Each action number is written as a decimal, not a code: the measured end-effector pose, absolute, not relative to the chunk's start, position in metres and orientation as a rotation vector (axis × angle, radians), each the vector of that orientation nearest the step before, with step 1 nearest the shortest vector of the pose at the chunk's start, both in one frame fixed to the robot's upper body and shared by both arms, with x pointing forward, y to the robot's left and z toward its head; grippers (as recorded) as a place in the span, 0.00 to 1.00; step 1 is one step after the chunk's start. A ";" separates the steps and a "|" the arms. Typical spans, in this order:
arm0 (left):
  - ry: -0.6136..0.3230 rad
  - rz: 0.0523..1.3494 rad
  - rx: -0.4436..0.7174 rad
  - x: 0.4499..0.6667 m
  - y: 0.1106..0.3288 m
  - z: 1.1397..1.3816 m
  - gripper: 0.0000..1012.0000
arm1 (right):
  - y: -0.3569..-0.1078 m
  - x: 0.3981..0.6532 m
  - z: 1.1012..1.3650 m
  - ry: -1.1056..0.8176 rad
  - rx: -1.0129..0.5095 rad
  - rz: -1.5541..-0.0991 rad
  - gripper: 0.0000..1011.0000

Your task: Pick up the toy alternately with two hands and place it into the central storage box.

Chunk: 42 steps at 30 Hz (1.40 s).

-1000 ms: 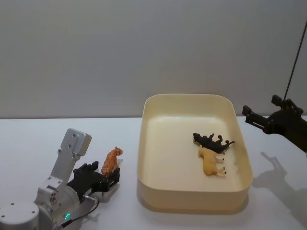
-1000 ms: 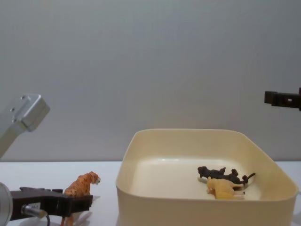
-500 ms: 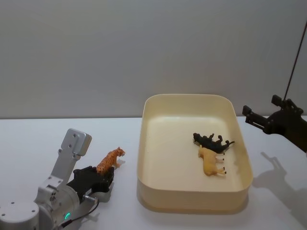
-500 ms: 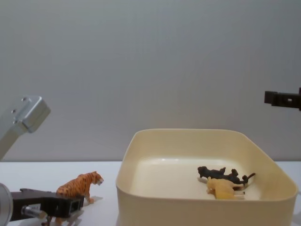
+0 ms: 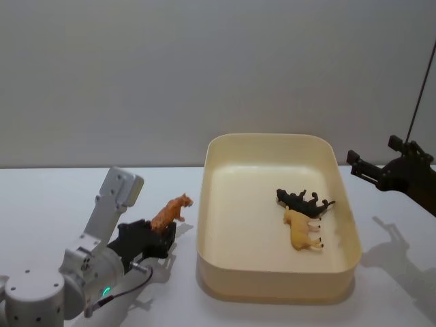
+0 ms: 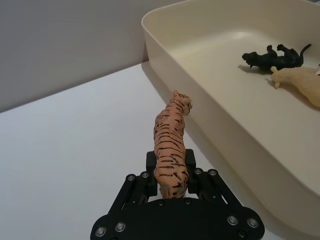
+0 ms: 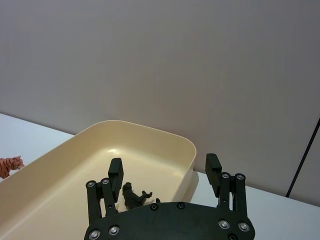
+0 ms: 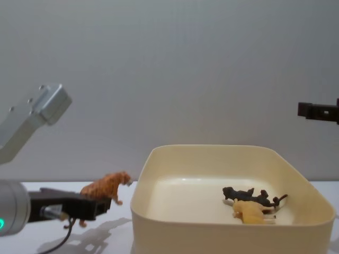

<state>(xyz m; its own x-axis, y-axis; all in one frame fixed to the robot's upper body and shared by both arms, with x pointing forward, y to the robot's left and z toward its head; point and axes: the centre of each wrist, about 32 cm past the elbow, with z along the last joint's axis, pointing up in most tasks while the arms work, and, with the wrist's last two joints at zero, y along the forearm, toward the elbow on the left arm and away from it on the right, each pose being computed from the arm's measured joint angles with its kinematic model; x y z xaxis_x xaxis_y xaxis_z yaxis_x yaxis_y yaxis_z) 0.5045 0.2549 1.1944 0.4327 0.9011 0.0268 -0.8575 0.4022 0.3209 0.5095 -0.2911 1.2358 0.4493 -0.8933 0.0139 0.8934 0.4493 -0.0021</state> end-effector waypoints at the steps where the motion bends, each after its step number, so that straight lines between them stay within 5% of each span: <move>1: 0.155 1.115 0.305 0.505 0.254 1.196 0.28 | -0.291 0.509 1.236 -0.011 -0.010 -1.105 0.99; 21: 0.001 1.086 0.303 0.521 0.238 1.239 0.28 | -0.291 0.509 1.236 -0.011 -0.010 -1.105 0.99; 42: -0.063 0.865 0.285 0.560 0.211 1.258 0.28 | -0.291 0.509 1.236 -0.011 -0.010 -1.105 0.99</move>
<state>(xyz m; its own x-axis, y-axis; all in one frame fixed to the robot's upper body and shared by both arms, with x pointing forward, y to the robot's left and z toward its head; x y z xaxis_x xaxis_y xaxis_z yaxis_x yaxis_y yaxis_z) 0.5603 0.2114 1.2581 0.6491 0.7415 0.1697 -0.7583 0.6132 0.2212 0.5095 -0.2911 1.2357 0.4493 -0.8933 0.0139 0.8934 0.4493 -0.0022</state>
